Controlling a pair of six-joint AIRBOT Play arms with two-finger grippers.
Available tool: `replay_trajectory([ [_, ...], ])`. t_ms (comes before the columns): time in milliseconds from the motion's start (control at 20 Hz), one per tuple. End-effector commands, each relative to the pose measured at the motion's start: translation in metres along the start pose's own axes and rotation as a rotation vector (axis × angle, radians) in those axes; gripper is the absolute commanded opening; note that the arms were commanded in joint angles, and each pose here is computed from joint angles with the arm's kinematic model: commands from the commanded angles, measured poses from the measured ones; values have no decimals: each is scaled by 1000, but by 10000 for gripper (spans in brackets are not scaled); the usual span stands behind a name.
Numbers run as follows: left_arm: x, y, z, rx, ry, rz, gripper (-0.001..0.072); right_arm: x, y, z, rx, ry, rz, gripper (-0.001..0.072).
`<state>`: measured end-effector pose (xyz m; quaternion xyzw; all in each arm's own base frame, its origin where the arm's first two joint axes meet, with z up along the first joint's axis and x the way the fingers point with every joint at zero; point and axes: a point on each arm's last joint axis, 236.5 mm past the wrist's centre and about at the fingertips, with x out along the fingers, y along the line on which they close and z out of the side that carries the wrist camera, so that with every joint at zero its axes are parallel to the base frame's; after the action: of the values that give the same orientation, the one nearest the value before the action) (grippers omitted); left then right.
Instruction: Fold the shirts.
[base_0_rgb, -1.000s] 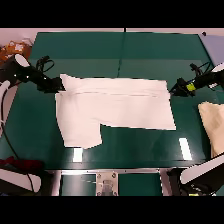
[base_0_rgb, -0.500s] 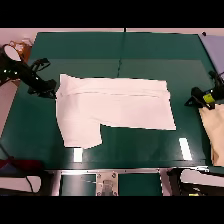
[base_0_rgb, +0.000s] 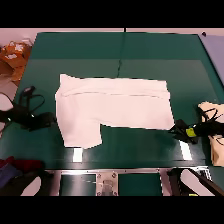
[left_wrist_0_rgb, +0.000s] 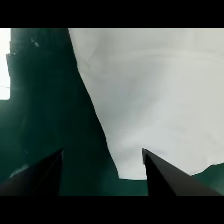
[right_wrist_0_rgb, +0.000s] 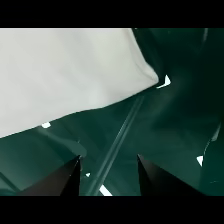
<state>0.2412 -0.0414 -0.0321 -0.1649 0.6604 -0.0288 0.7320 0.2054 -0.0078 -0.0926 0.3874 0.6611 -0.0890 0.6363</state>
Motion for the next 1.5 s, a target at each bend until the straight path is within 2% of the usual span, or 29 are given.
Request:
replay_trajectory([
  [0, 43, -9, -23, -142, -30, -110, 564, 24, 3, 3, 89, -76, 70, 513],
  [200, 73, -18, -42, -256, -21, -200, 564, 24, 13, 29, 151, -192, 136, 516],
  [250, 77, -23, -46, -262, -13, -230, 529, 24, 18, 34, 173, -206, 159, 516],
  [350, 76, -40, -46, -263, -20, -314, 283, 26, 29, 41, 210, -219, 206, 510],
  [400, 73, -49, -43, -234, -34, -355, 173, 29, 36, 43, 212, -223, 225, 478],
  [450, 71, -53, -40, -209, -47, -373, 102, 32, 41, 44, 212, -222, 236, 416],
  [500, 71, -52, -37, -204, -63, -372, 58, 34, 45, 44, 208, -219, 245, 318],
  [600, 72, -49, -36, -195, -70, -358, 55, 36, 48, 42, 198, -209, 249, 171],
  [650, 72, -49, -37, -182, -67, -355, 26, 36, 48, 41, 176, -210, 246, 73],
  [750, 70, -47, -36, -159, -68, -344, 28, 37, 48, 39, 169, -200, 242, 92],
  [850, 53, -37, -34, -97, -33, -305, 29, 38, 48, 36, 164, -186, 241, 160],
  [900, 40, -26, -32, -73, -10, -266, 76, 38, 48, 34, 149, -183, 241, 159],
  [950, 28, -10, -29, -81, 9, -210, 358, 38, 48, 33, 137, -180, 240, 159],
  [1000, 19, 7, -27, -110, 20, -149, 505, 38, 49, 33, 137, -177, 241, 160],
  [1150, 22, 28, -35, -156, 39, -95, 496, 38, 49, 33, 137, -178, 241, 159],
  [1450, 73, -9, -44, -338, -46, -338, 494, 38, 48, 35, 139, -184, 241, 149],
])
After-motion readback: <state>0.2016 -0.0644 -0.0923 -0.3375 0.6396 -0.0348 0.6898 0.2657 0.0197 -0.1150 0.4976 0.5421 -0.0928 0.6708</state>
